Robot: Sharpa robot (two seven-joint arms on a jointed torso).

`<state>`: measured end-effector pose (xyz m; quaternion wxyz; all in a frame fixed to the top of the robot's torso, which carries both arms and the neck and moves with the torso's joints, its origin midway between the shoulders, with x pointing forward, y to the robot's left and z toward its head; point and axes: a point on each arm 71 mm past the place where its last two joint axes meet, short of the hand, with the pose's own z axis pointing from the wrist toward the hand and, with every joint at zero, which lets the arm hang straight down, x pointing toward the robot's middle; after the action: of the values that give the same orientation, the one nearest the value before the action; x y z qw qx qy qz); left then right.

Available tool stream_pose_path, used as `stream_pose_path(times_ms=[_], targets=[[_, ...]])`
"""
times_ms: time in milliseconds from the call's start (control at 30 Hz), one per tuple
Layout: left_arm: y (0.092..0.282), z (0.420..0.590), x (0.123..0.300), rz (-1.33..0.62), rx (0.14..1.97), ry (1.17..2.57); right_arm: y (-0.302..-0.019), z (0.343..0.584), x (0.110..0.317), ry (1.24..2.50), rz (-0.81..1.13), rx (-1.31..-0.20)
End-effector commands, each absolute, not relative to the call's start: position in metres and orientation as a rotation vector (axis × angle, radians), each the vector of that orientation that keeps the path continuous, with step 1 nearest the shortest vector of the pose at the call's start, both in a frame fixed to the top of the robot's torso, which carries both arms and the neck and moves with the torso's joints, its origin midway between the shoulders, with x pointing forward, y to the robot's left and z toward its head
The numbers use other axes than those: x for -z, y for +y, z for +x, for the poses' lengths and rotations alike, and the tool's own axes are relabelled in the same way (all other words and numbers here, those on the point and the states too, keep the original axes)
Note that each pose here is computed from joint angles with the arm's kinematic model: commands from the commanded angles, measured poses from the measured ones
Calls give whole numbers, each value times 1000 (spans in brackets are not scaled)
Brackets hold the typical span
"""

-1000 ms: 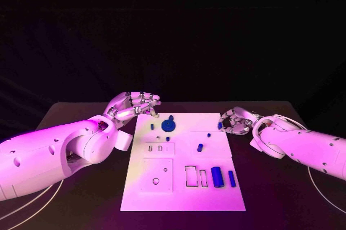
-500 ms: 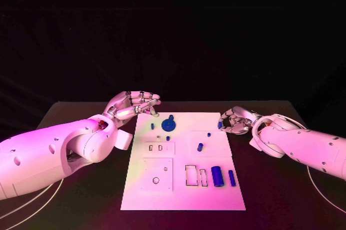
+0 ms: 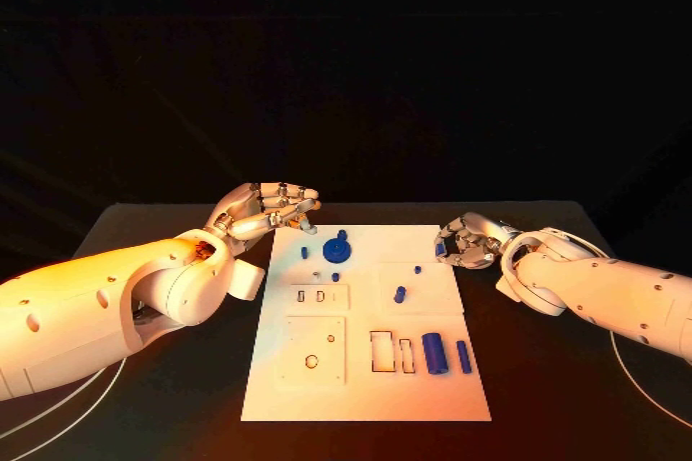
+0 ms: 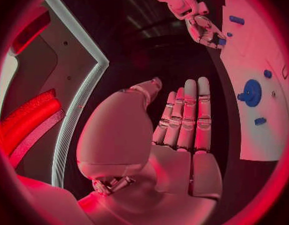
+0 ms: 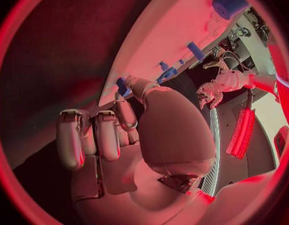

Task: Assemble the parts on the task board

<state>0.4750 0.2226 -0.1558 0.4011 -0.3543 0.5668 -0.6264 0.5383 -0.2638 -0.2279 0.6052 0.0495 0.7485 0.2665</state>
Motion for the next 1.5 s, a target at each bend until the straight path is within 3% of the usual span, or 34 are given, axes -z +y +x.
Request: stream_pose_path(times_ms=[33, 767, 1000, 1233, 1500], targets=[[221, 474, 155, -894, 1606, 1441, -262, 538, 229, 1738, 113, -621], [222, 475, 155, -897, 1600, 1442, -259, 538, 223, 1667, 105, -612], [223, 475, 156, -898, 1598, 1443, -245, 532, 210, 1657, 116, -627], [223, 478, 157, -902, 1590, 1443, -199, 518, 184, 1631, 70, -692], [222, 481, 159, -910, 1586, 1445, -133, 494, 172, 1623, -14, -769]])
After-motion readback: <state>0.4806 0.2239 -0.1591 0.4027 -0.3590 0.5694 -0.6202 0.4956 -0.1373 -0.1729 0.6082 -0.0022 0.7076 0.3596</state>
